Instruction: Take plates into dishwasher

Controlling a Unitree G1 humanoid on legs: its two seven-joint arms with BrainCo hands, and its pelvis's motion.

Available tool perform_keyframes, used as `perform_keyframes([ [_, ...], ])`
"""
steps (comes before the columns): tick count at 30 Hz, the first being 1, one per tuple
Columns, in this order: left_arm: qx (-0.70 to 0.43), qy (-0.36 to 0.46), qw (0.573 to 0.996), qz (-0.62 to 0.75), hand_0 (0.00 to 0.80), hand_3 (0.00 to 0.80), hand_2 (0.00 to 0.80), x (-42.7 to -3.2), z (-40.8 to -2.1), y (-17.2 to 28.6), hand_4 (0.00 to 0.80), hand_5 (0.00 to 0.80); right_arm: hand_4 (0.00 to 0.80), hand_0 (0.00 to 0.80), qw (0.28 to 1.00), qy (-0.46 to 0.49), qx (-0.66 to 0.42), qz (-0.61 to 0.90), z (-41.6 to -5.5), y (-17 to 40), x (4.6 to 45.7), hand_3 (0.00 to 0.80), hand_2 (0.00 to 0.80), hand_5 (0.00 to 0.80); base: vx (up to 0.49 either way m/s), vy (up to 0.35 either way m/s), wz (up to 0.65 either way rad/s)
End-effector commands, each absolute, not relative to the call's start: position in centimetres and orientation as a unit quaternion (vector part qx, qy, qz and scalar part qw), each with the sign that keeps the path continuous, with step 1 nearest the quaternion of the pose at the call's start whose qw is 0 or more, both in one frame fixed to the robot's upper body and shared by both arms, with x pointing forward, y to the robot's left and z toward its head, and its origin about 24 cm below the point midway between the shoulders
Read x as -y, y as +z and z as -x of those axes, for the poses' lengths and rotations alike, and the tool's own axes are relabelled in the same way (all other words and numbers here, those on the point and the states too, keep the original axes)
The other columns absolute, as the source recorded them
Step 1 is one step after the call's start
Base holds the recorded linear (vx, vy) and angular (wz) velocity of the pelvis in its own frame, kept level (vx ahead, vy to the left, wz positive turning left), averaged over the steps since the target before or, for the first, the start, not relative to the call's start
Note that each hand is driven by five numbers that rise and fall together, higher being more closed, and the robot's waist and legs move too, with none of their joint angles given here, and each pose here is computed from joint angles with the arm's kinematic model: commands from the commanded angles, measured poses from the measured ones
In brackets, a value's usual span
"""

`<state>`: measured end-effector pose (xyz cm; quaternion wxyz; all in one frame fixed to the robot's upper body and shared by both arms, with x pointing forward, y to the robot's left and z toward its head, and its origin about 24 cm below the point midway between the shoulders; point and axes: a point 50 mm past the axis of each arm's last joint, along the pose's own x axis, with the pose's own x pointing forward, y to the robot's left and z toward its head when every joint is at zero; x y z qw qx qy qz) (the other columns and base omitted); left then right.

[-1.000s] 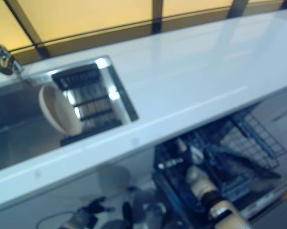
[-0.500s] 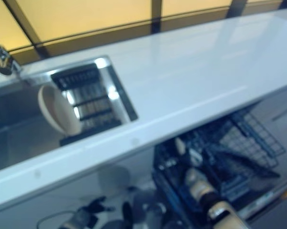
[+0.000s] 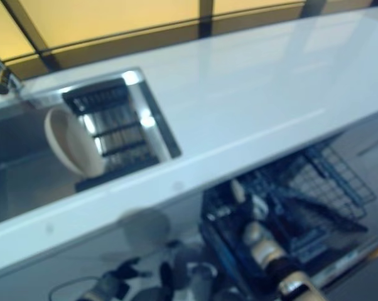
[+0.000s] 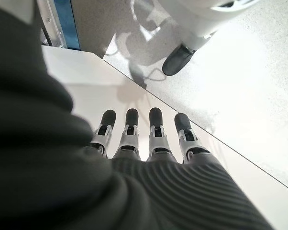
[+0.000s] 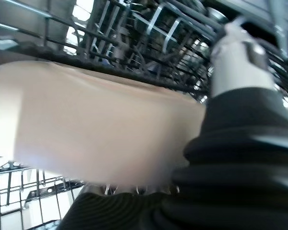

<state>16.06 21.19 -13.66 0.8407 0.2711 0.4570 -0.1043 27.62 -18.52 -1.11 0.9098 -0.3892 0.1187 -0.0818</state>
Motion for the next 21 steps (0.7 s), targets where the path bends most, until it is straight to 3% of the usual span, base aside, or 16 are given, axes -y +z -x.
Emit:
perform_keyframes([
  [1,-0.438,-0.100,0.845,-0.290,0.000,0.000,0.000,-21.1,-17.7,-13.0,0.000,0.000,0.000,0.000,0.934,-0.111,-0.029,0.337,-28.2,2.9,19.5,0.000,0.000,0.000,-0.023,-0.045,-0.03],
  [9,-0.457,-0.066,0.844,-0.272,0.000,0.000,0.000,-22.5,-16.1,-13.5,0.000,0.000,0.000,0.000,0.948,-0.172,0.053,0.262,-25.2,6.0,22.5,0.000,0.000,0.000,-0.009,-0.040,-0.11],
  [21,-0.464,-0.060,0.844,-0.261,0.000,0.000,0.000,-22.4,-15.5,-13.7,0.000,0.000,0.000,0.000,0.932,-0.214,0.172,0.238,-24.0,11.2,24.1,0.000,0.000,0.000,-0.008,-0.026,-0.14],
])
